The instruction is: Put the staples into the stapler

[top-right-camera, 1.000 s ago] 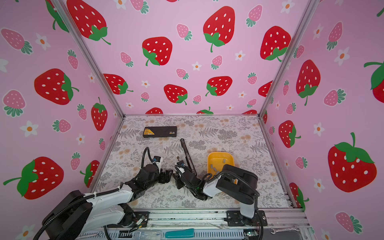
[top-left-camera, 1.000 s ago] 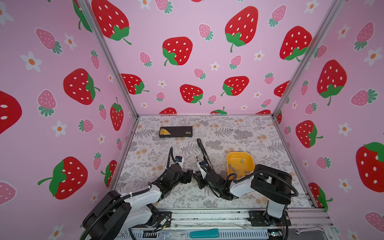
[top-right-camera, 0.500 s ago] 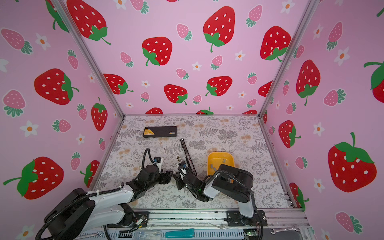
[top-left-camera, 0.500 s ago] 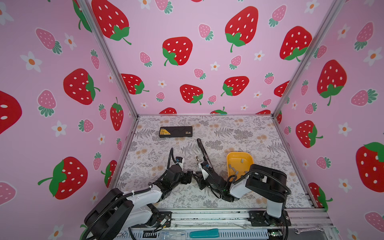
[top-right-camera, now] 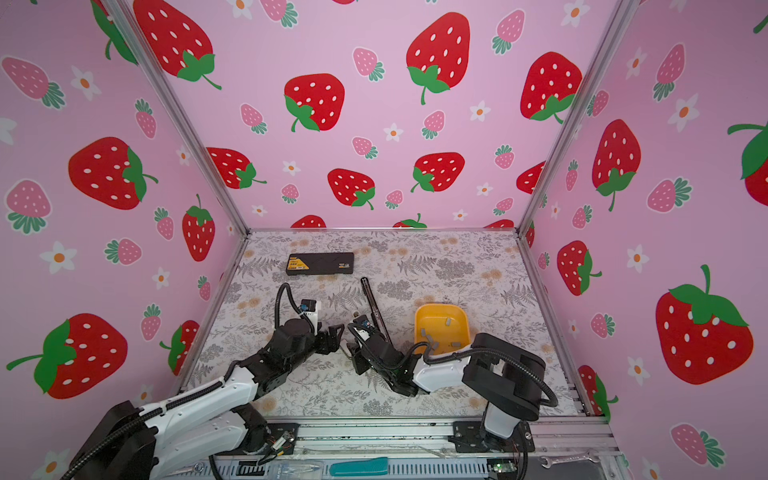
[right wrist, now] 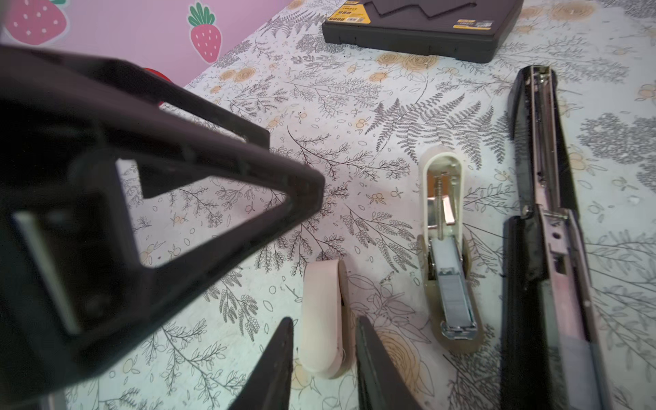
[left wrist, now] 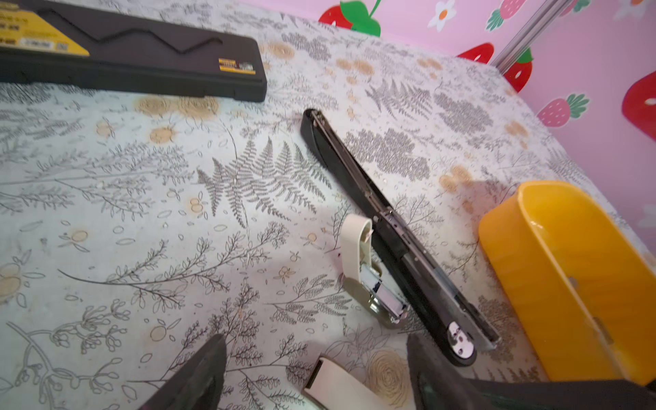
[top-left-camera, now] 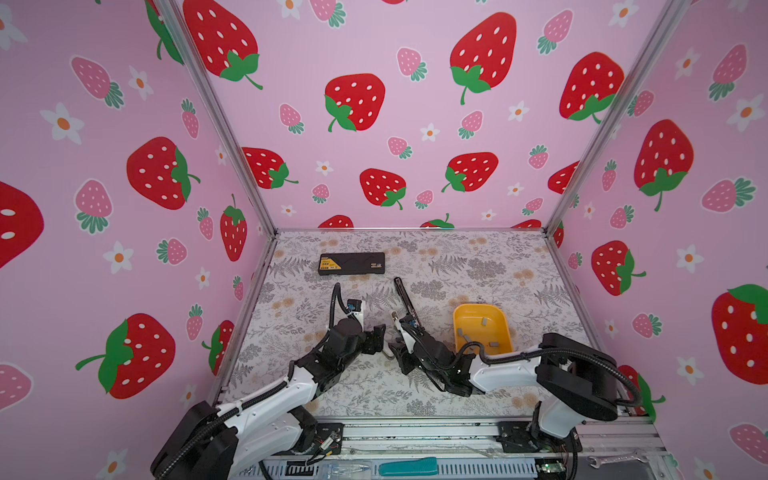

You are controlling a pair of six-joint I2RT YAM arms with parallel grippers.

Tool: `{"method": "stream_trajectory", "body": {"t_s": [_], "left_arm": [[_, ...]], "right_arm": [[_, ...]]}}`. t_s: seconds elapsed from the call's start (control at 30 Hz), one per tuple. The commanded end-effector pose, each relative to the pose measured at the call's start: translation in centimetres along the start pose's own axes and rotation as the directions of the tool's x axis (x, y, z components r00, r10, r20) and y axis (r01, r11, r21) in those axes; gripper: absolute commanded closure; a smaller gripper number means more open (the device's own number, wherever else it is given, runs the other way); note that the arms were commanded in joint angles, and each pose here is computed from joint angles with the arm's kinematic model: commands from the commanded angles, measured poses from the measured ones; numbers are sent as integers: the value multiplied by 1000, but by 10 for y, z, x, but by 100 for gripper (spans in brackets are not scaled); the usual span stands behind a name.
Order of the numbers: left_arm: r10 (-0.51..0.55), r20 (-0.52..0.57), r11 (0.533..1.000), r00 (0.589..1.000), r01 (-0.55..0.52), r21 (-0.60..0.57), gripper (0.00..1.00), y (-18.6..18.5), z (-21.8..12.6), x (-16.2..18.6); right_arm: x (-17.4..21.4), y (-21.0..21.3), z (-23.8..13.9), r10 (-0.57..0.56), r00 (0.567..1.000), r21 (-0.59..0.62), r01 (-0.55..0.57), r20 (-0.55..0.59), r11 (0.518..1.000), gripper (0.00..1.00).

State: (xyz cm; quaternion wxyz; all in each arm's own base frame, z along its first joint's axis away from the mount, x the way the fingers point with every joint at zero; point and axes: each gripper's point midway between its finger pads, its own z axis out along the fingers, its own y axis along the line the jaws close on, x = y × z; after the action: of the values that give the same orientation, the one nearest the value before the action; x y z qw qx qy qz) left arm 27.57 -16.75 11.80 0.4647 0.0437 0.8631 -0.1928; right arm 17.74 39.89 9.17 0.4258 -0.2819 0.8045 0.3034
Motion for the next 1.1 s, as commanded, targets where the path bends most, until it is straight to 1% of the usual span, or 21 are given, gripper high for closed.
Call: {"method": "stream_trajectory", "body": {"t_s": [0.0, 0.07, 0.17, 0.23, 0.33, 0.4, 0.5, 0.53, 0.57, 0.63, 0.8, 1.07], "left_arm": [[16, 59, 999, 998, -13, -45, 18, 2, -11, -26], [13, 104, 999, 994, -8, -44, 17, 1, -17, -39], [21, 173, 1000, 985, -20, -5, 14, -7, -26, -55], [23, 198, 1000, 980, -22, -9, 12, -7, -31, -62], [12, 187, 998, 982, 0, -65, 12, 0, -39, -71], [-1, 181, 997, 983, 16, -81, 13, 1, -44, -76], [-7, 166, 999, 986, 13, -33, 13, -6, -46, -73], [-8, 162, 1000, 987, 11, -18, 13, -8, -46, -71], [-11, 163, 1000, 987, 13, -10, 13, -9, -46, -70], [-12, 164, 1000, 986, 15, -16, 13, -7, -46, -68], [-11, 167, 999, 986, 16, -31, 13, -4, -46, -69], [-3, 153, 999, 988, 9, -38, 13, -4, -40, -67]], "right_arm": [[10, -16, -10, 2, 1000, 63, 0, -30, 998, 67], [16, -21, -15, 10, 999, 75, -7, -42, 997, 67], [26, -28, -21, 18, 998, 93, -12, -67, 996, 66], [32, -31, -24, 22, 996, 99, -14, -82, 995, 65], [40, -37, -27, 29, 995, 113, -17, -98, 993, 65], [44, -39, -27, 31, 994, 120, -17, -108, 993, 64], [51, -42, -25, 30, 991, 136, -12, -131, 991, 64], [52, -44, -24, 32, 990, 148, -11, -136, 989, 60], [55, -47, -22, 31, 988, 162, -7, -150, 987, 59], [59, -51, -18, 34, 985, 182, -2, -168, 983, 59], [64, -56, -6, 45, 979, 189, -7, -196, 982, 60], [60, -74, 10, 48, 977, 234, 2, -206, 972, 59]]}}
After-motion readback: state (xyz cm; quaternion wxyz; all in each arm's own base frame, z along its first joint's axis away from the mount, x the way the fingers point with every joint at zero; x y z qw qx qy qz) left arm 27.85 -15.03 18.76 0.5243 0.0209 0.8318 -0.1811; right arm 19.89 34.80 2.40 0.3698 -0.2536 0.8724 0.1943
